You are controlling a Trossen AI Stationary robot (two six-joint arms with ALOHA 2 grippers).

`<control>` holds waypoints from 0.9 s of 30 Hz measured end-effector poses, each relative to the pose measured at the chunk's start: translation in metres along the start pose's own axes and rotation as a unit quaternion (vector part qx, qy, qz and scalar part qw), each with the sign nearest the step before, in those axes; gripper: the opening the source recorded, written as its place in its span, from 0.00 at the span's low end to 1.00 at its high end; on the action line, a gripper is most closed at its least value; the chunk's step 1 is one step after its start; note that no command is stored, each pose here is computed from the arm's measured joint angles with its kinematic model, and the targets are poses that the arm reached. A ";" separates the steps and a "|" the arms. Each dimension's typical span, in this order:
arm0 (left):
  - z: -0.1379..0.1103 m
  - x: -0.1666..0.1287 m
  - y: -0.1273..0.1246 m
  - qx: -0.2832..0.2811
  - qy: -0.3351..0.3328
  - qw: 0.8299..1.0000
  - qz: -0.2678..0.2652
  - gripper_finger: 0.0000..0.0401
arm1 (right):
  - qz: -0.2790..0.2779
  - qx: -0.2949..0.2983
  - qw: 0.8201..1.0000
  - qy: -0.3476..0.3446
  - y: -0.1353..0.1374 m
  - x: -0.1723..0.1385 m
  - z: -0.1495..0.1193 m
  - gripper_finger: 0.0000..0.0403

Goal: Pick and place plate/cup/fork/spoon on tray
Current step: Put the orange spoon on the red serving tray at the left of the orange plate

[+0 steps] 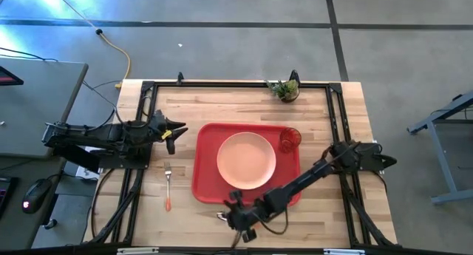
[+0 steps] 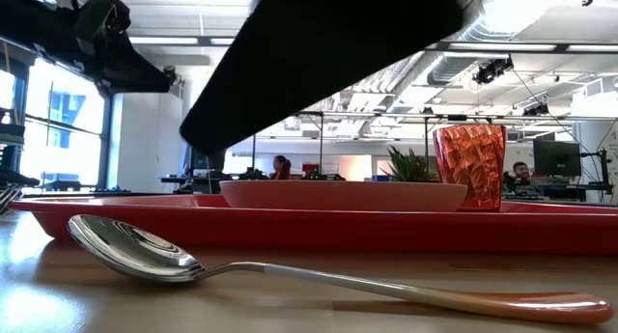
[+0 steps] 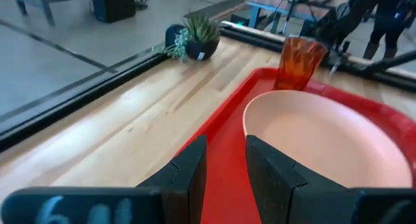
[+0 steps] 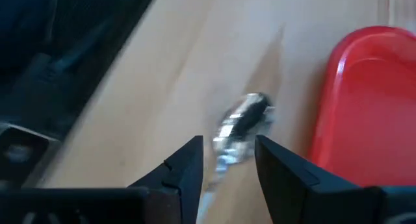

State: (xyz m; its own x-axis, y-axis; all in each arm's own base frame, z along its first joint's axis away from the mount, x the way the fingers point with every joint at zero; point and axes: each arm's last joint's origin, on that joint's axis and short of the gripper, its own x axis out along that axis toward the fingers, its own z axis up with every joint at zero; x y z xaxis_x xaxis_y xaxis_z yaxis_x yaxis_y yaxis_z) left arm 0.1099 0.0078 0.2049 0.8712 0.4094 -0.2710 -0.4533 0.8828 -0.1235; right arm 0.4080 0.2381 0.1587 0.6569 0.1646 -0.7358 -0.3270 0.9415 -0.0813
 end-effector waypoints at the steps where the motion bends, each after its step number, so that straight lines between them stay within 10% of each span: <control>1: 0.001 0.000 0.000 -0.006 -0.002 1.000 -0.004 0.24 | -0.003 0.017 1.000 0.005 0.004 -0.001 -0.002 0.32; 18: 0.007 0.003 -0.008 -0.035 -0.018 0.997 -0.067 0.24 | -0.046 0.137 0.987 0.064 0.023 0.012 -0.027 0.30; 27: 0.001 0.008 -0.010 -0.037 0.021 0.996 -0.077 0.24 | -0.029 0.143 0.985 0.095 0.021 0.011 -0.031 0.03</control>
State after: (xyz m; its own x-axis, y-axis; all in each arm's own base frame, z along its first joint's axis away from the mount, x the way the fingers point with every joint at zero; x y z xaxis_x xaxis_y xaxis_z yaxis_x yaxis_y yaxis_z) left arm 0.1216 0.0029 0.2046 0.9233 0.2587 -0.2839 -0.3289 0.9144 -0.2362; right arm 0.3874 0.2509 0.1279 0.5201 0.0765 -0.8506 -0.0702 0.9964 0.0467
